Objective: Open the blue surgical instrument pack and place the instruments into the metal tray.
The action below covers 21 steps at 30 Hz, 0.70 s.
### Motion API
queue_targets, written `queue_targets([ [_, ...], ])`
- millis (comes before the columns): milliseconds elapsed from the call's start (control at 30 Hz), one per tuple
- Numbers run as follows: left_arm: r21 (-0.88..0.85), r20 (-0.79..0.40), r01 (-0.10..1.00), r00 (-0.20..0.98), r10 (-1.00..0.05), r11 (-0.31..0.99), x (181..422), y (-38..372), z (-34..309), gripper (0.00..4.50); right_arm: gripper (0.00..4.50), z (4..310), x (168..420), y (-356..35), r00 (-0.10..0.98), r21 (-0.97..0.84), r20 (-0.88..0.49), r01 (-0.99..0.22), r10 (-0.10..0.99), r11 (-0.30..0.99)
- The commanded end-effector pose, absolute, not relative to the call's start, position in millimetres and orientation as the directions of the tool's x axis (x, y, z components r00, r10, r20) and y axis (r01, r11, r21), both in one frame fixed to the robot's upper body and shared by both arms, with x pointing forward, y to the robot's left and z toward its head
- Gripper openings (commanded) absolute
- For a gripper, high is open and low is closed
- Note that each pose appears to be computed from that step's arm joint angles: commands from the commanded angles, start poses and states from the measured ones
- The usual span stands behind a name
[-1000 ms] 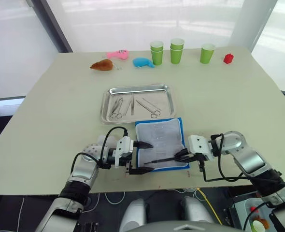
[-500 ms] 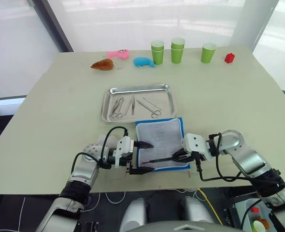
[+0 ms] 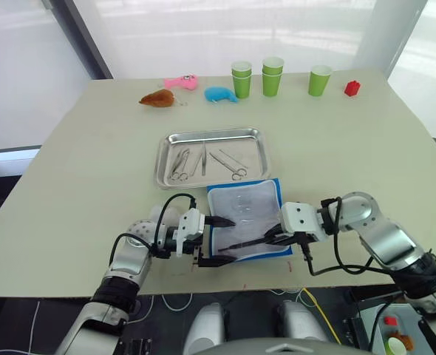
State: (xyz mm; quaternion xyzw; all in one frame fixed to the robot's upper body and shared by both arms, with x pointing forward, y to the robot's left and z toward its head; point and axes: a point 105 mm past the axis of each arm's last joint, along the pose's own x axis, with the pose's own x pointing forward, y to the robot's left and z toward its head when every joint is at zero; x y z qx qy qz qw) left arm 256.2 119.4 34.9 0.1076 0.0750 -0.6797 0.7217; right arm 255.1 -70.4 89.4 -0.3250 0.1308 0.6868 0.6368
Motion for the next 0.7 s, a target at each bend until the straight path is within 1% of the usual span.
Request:
queue_targets([
  [33, -0.185, -0.385, 0.981, -0.019, -0.923, 0.057, 223, 126, -23, 4.50, 0.05, 108, 254, -66, 0.023, -0.315, -0.604, -0.925, 0.796, -0.212],
  [400, -0.185, -0.384, 0.981, -0.016, -0.923, 0.060, 222, 126, -23, 4.50, 0.05, 113, 258, -82, 0.038, -0.320, -0.630, -0.923, 0.776, -0.215],
  [700, -0.186, -0.382, 0.981, -0.016, -0.924, 0.060, 222, 125, -23, 4.50, 0.05, 118, 262, -111, 0.090, -0.317, -0.650, -0.935, 0.755, -0.162],
])
